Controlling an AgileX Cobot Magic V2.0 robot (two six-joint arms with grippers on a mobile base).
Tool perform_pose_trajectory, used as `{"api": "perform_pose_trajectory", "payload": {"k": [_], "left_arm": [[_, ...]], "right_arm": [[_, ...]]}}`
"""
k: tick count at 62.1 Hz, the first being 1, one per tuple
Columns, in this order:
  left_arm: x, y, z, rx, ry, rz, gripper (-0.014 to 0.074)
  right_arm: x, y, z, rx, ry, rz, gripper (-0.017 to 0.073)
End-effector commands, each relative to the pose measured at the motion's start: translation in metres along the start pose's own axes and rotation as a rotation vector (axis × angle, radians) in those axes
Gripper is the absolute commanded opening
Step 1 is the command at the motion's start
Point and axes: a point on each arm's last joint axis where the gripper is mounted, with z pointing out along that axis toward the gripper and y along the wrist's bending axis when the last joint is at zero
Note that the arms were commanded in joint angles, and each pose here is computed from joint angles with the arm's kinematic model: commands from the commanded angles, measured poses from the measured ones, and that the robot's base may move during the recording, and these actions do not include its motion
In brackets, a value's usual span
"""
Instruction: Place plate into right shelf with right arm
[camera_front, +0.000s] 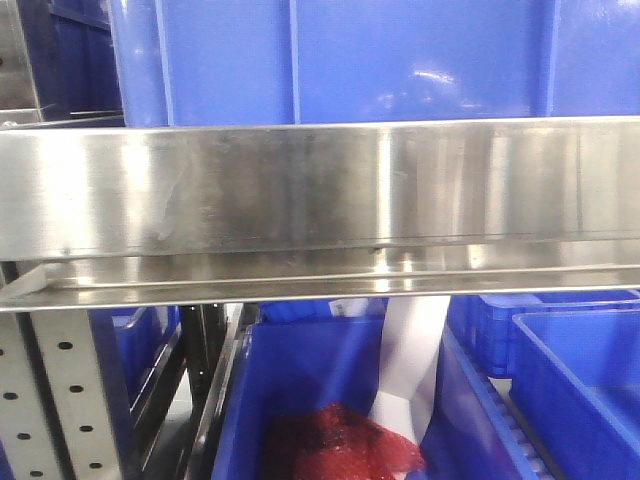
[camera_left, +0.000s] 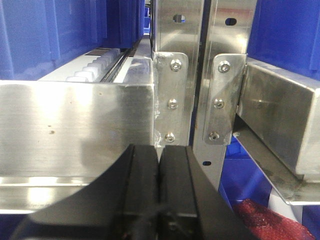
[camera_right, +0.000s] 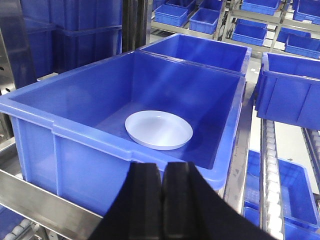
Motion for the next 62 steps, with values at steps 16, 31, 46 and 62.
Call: {"api": "perform_pose_trajectory", "payload": {"k": [16, 31, 46, 62], "left_arm": [[-0.005, 0.000, 0.000, -0.003, -0.082, -0.009, -0.0047], [-0.005, 0.000, 0.000, -0.003, -0.082, -0.009, -0.0047], [-0.005, 0.000, 0.000, -0.003, -0.082, -0.009, -0.0047], [-0.005, 0.000, 0.000, -0.003, -0.082, -0.009, -0.0047]], "right_arm": [[-0.012, -0.002, -0.002, 0.027, -0.092, -0.001, 0.0057], [-0.008, -0.013, 0.000, 0.175, -0.236, -0.027, 0.0057], [0.054, -0.020, 0.003, 0.371, -0.429, 0.002, 0.0057], [0.153, -0.016, 0.013, 0.407, -0.472, -0.002, 0.0057]]}}
